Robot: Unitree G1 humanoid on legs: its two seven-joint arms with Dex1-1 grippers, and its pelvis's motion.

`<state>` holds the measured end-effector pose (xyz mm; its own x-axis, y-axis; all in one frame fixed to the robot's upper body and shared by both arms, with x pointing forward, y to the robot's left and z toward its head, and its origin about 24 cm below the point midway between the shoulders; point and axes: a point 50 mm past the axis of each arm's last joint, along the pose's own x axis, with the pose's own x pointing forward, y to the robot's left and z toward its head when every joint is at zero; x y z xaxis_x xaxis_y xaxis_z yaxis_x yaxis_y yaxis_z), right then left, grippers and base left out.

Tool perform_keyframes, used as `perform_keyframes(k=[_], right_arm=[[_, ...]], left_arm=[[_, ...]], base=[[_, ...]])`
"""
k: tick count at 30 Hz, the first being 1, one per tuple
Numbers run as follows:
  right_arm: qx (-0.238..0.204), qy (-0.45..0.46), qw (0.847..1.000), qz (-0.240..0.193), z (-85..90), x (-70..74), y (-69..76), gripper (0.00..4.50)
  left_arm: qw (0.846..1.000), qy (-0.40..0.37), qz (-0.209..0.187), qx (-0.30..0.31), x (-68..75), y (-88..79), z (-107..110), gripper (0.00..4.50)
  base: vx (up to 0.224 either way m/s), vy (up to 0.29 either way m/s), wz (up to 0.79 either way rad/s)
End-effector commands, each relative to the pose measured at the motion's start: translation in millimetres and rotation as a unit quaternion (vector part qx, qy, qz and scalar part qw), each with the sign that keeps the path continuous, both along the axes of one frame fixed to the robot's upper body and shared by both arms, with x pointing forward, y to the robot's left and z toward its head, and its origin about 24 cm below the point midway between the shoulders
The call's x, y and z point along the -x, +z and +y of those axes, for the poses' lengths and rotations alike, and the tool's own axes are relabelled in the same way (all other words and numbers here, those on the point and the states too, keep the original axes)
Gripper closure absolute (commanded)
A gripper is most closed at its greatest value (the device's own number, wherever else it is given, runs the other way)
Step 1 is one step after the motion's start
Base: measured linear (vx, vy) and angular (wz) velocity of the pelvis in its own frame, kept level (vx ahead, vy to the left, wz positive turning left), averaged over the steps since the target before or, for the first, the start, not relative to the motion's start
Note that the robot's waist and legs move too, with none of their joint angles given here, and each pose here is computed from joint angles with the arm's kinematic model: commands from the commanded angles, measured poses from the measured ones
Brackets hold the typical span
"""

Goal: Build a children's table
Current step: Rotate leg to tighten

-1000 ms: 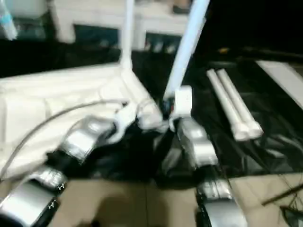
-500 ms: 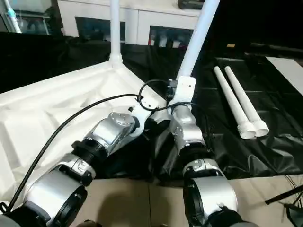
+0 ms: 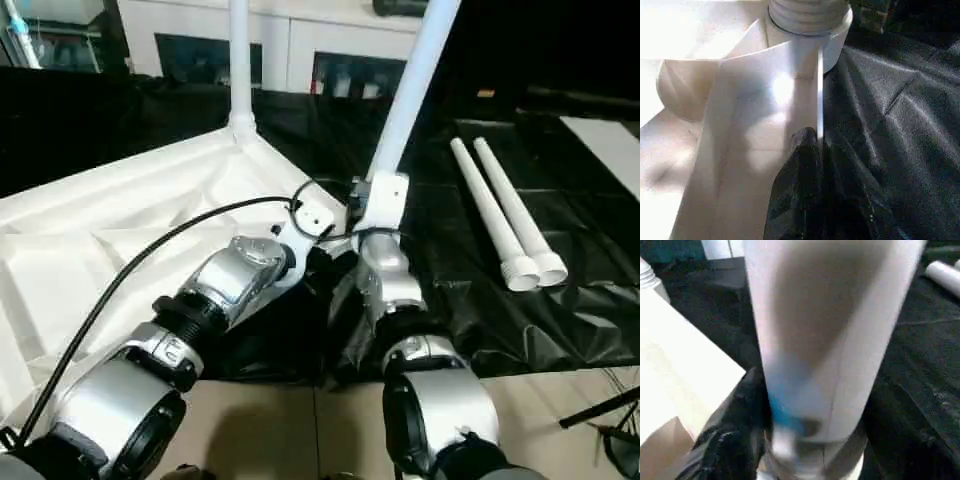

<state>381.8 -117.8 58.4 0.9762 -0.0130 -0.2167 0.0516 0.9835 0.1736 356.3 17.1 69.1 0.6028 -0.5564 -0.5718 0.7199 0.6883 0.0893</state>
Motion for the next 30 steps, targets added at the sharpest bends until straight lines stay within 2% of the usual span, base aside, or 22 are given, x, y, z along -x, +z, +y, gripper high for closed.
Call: perform_keyframes(k=[1,3,10,13,14,16,18,19,20,21,22,23,24,25,27,30], right_arm=[[0.000,0.000,1.000,0.009,-7.1,2.4,-6.5,1.31],[0.005,0.029,0.999,-0.029,-9.8,0.6,3.1,1.10],[0.003,0.081,0.993,-0.081,-14.3,3.6,12.8,0.59],[-0.002,0.103,0.989,-0.106,-22.5,8.9,16.7,0.33],[-0.003,0.124,0.985,-0.119,-30.6,14.8,19.4,0.24],[-0.002,0.139,0.983,-0.123,-35.8,19.7,20.5,0.08],[0.025,0.183,0.978,-0.097,-43.7,27.8,16.4,0.03],[0.042,0.212,0.973,-0.084,-47.2,33.1,14.3,0.03],[0.057,0.269,0.959,-0.066,-52.3,43.8,12.7,0.03],[0.057,0.269,0.959,-0.066,-52.3,43.8,12.7,0.03],[0.063,0.301,0.950,-0.059,-56.2,50.7,13.3,0.03],[0.060,0.358,0.930,-0.051,-64.4,64.5,17.0,0.03],[0.059,0.370,0.926,-0.050,-66.2,67.4,18.0,0.03],[0.062,0.392,0.917,-0.052,-69.5,73.0,20.4,0.03],[0.069,0.414,0.907,-0.046,-73.8,78.9,21.1,0.03],[0.082,0.437,0.895,-0.036,-76.9,84.4,20.4,0.03]], left_arm=[[0.999,-0.013,-0.049,0.019,-6.7,24.3,-7,4.50],[0.998,-0.016,-0.050,0.020,-6.9,24.1,-4,4.50],[0.998,-0.034,-0.056,0.022,-7.5,23.8,-1,4.50],[0.997,-0.048,-0.056,0.020,-7.1,22.5,3,4.50],[0.996,-0.066,-0.054,0.017,-5.5,19.9,6,4.50],[0.996,-0.079,-0.051,0.012,-4.0,17.2,10,4.50],[0.992,-0.112,-0.052,0.017,-0.5,13.7,14,4.50],[0.991,-0.123,-0.052,0.012,0.8,11.7,18,4.50],[0.989,-0.141,-0.050,0.010,3.2,8.3,25,4.50],[0.989,-0.141,-0.050,0.010,3.2,8.3,25,4.50],[0.985,-0.163,-0.050,0.010,5.7,7.1,29,4.50],[0.977,-0.209,-0.039,0.025,13.3,5.4,36,4.50],[0.974,-0.220,-0.036,0.027,15.3,5.0,38,4.50],[0.962,-0.267,-0.036,0.036,22.5,5.7,40,4.50],[0.952,-0.303,-0.021,0.036,30.4,5.5,45,4.50],[0.944,-0.329,-0.006,0.022,36.0,4.4,53,4.50]], base=[[0.000,0.000,0.00],[0.000,0.000,0.00],[0.000,0.000,0.00],[0.000,0.000,0.00],[0.000,0.000,0.00],[0.000,0.000,0.00],[0.000,0.000,0.00],[0.000,0.000,0.00],[0.000,0.000,0.00],[0.000,0.000,0.00],[0.000,0.000,0.00],[0.000,0.000,0.00],[0.000,0.000,0.00],[0.000,0.000,0.00],[0.000,0.000,0.00],[0.000,0.000,0.00]])
